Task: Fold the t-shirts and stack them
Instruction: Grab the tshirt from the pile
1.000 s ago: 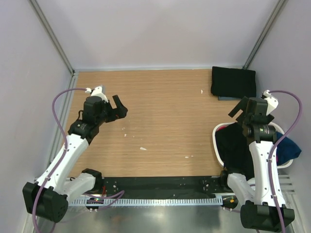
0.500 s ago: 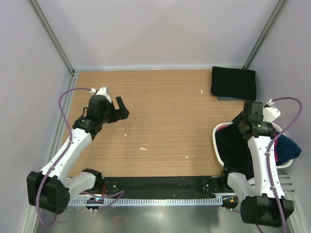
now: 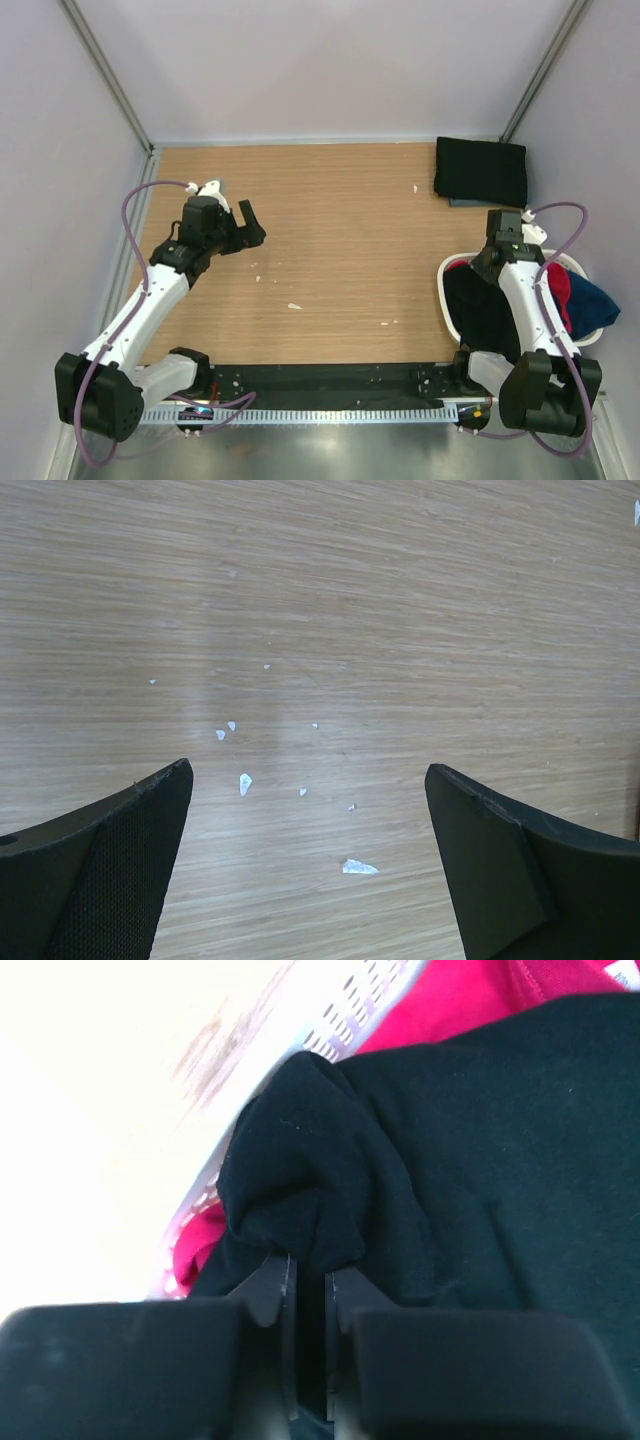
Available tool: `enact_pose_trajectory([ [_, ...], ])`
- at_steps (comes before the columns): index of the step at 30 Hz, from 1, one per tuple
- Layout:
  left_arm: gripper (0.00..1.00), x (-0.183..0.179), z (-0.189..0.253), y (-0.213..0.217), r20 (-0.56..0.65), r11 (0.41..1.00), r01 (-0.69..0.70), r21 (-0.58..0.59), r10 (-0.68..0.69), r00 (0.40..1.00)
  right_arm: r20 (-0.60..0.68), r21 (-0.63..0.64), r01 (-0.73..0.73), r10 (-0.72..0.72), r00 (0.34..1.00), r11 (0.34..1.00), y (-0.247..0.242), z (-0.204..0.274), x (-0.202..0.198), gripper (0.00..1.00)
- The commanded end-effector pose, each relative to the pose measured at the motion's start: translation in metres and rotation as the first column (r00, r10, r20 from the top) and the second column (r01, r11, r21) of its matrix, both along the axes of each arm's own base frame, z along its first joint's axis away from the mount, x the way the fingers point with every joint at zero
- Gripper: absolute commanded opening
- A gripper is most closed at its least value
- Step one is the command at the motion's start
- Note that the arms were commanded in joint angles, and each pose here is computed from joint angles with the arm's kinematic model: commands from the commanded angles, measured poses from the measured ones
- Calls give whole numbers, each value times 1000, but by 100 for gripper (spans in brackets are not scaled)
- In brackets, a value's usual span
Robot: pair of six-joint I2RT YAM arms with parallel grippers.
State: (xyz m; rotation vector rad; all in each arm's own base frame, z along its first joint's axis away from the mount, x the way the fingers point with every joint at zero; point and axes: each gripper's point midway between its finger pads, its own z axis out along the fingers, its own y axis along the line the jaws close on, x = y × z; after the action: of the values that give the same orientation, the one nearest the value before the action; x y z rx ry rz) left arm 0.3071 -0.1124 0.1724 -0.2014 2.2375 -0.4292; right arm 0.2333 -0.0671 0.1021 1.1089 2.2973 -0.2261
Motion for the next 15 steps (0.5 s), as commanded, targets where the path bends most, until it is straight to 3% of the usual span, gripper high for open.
enact_pose_trajectory([
  [1, 100, 8, 22, 0, 59, 1000, 4, 0, -4, 998, 75, -50, 19, -15, 997, 999, -10, 37, 14, 1],
  [5, 100, 7, 22, 0, 58, 1000, 6, 4, -6, 998, 264, -161, -23, 65, 962, 987, -17, 140, 18, 1],
  [7, 100, 7, 21, 1, 57, 1000, 6, 7, -6, 998, 402, -179, -53, 122, 907, 983, -10, 208, 24, 1],
  [8, 100, 8, 22, 0, 59, 1000, 7, 5, -7, 998, 480, -207, -83, 175, 860, 975, -5, 251, 27, 1],
  [12, 100, 8, 19, -1, 49, 1000, 13, 2, -13, 999, 632, -226, -308, 380, 676, 924, 38, 332, 60, 1],
  [13, 100, 9, 19, -2, 46, 1000, 14, 2, -14, 999, 669, -217, -431, 454, 588, 876, 64, 346, 66, 1],
  [15, 100, 8, 18, -2, 44, 1000, 18, 6, -18, 999, 733, -262, -488, 501, 460, 833, 86, 384, 84, 1],
])
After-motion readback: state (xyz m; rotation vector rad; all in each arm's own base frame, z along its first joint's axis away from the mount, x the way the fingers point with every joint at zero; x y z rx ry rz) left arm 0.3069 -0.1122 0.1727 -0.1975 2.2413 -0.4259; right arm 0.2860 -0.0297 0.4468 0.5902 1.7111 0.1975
